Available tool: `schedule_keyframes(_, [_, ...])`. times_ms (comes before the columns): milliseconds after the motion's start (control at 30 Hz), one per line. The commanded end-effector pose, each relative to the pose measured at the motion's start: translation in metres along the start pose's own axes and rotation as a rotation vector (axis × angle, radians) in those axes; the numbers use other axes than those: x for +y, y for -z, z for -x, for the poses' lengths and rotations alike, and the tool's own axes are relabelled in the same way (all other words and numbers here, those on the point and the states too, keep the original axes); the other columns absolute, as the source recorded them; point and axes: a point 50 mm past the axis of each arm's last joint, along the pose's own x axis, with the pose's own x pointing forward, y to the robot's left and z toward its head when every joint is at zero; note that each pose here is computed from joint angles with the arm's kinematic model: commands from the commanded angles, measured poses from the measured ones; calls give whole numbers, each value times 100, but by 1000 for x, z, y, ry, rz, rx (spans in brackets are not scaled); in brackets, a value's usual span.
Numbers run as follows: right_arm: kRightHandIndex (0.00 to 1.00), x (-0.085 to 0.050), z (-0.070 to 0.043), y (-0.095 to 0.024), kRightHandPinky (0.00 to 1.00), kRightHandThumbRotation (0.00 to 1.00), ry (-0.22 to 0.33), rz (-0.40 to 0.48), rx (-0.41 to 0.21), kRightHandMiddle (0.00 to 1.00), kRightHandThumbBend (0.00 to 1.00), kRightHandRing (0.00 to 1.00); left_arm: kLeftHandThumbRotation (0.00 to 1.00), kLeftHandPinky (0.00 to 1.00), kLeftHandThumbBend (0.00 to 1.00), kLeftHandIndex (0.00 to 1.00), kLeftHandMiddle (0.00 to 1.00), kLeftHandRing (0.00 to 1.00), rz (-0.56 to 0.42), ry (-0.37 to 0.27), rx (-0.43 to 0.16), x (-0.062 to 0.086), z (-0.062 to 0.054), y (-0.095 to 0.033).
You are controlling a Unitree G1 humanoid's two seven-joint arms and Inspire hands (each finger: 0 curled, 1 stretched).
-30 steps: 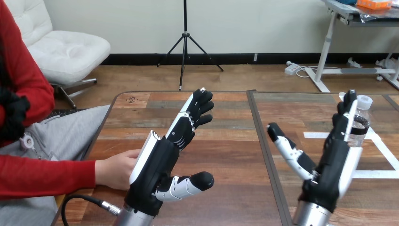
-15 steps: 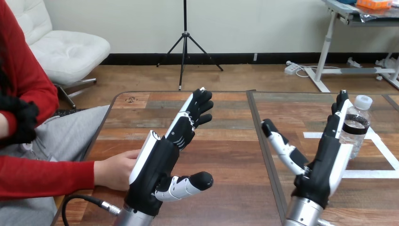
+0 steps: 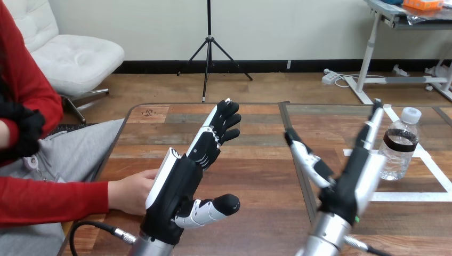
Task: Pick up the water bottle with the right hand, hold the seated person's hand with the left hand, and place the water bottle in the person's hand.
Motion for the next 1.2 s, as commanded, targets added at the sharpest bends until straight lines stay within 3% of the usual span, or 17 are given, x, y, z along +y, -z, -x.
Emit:
schedule_keyframes(0, [100,37,-13,-29,100,40,-80,-63,-51,100,100,100,77,88,92,98,97,94,-19,1,-76,5,-14,-9])
schedule_keyframes(367, [100,42,-16,-32,100,39,-121,-71,-59,100,100,100,76,88,91,98,96,94,-16,-12,-80,5,-15,-9])
schedule_keyframes(667, [100,40,-16,-33,100,32,-125,-161,-62,100,100,100,77,87,91,98,96,93,-23,-7,-80,6,-14,-10])
schedule_keyframes(1167, [100,34,-19,-28,100,22,-126,-140,-81,100,100,100,76,88,88,98,96,93,-29,-12,-79,9,-13,-10])
